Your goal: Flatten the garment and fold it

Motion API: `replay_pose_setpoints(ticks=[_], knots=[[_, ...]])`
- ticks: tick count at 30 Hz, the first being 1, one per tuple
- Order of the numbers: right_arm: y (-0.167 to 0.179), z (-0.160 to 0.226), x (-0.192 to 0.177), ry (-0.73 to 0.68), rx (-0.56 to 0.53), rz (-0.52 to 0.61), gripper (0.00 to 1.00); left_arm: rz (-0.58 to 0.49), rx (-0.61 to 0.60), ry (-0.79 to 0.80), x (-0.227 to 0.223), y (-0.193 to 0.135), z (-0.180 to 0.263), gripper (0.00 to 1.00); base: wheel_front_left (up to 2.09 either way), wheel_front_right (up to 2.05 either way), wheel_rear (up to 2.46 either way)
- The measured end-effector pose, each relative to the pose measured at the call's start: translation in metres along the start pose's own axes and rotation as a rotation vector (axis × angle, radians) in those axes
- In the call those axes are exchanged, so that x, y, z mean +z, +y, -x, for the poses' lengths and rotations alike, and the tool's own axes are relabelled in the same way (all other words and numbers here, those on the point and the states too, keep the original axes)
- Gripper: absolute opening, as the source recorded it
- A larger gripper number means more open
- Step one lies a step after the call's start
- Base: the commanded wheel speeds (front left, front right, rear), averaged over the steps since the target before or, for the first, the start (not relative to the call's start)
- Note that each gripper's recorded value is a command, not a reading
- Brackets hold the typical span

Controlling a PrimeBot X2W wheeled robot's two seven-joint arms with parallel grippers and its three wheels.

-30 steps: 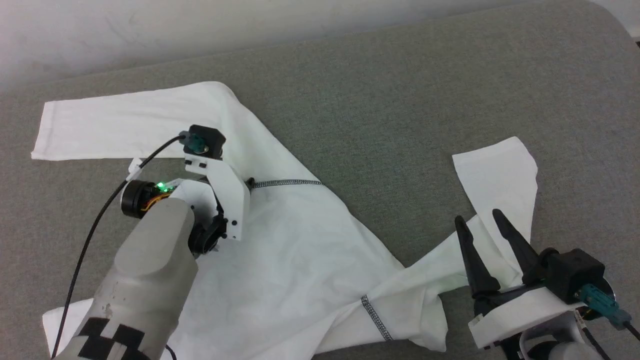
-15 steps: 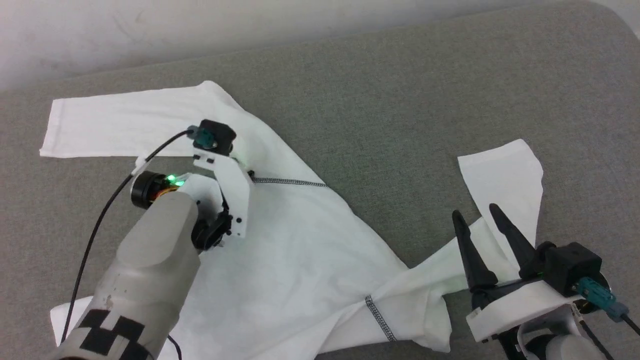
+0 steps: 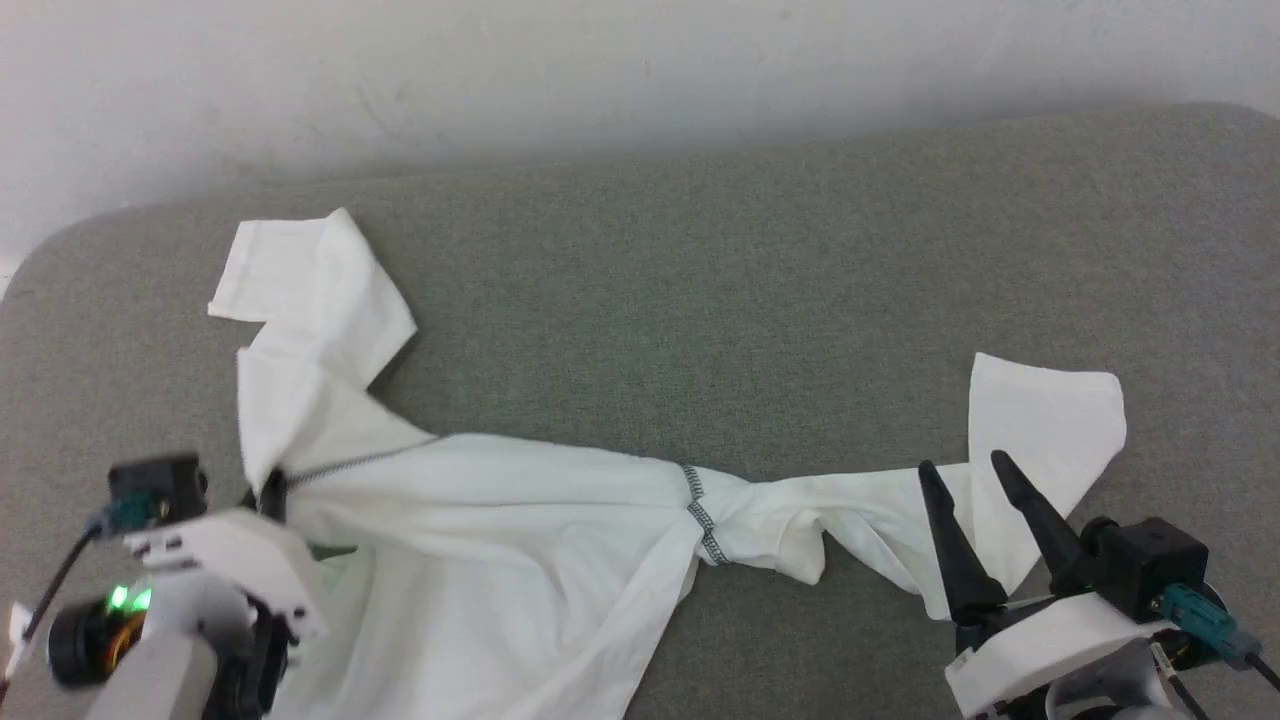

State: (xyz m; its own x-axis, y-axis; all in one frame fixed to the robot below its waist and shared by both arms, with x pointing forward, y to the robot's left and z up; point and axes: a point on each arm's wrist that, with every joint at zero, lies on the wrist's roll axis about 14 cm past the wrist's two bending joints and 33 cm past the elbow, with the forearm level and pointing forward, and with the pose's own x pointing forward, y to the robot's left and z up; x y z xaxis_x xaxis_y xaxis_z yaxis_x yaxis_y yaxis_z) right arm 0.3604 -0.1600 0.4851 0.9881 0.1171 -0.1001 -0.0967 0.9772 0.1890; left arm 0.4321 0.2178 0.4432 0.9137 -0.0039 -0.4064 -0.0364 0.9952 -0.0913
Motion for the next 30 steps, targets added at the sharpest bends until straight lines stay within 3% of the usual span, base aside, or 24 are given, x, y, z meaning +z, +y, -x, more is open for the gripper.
replay_pose_setpoints(ticks=[4, 9, 10, 11, 12, 22, 30], knots=[[0.006, 0.003, 0.003, -0.007, 0.018, 0.002, 1.0, 0.096, 0.141, 0.092, -0.048, 0.035, 0.045, 0.0, 0.0, 0.0, 0.0], [0.007, 0.012, 0.003, 0.001, 0.018, 0.002, 1.0, 0.179, 0.236, 0.174, -0.09, 0.053, 0.087, 0.0, 0.0, 0.0, 0.0], [0.007, 0.014, 0.003, 0.001, 0.016, 0.002, 1.0, 0.191, 0.241, 0.173, -0.093, 0.053, 0.091, 0.21, 0.0, 0.0, 0.0], [0.006, 0.016, 0.003, 0.001, 0.014, 0.003, 1.0, 0.199, 0.244, 0.17, -0.095, 0.053, 0.094, 0.67, 0.0, 0.0, 0.0], [0.006, 0.017, 0.003, 0.003, 0.013, 0.003, 1.0, 0.196, 0.243, 0.163, -0.095, 0.053, 0.096, 1.0, 0.0, 0.0, 0.0], [0.008, 0.019, 0.003, 0.023, 0.021, 0.007, 1.0, 0.089, 0.194, -0.24, -0.016, 0.036, 0.094, 1.0, 0.0, 0.0, 0.0], [0.015, 0.001, -0.042, 0.262, 0.06, 0.003, 1.0, 0.041, 0.112, -0.396, 0.009, 0.007, 0.095, 1.0, 0.0, 0.0, 0.0]])
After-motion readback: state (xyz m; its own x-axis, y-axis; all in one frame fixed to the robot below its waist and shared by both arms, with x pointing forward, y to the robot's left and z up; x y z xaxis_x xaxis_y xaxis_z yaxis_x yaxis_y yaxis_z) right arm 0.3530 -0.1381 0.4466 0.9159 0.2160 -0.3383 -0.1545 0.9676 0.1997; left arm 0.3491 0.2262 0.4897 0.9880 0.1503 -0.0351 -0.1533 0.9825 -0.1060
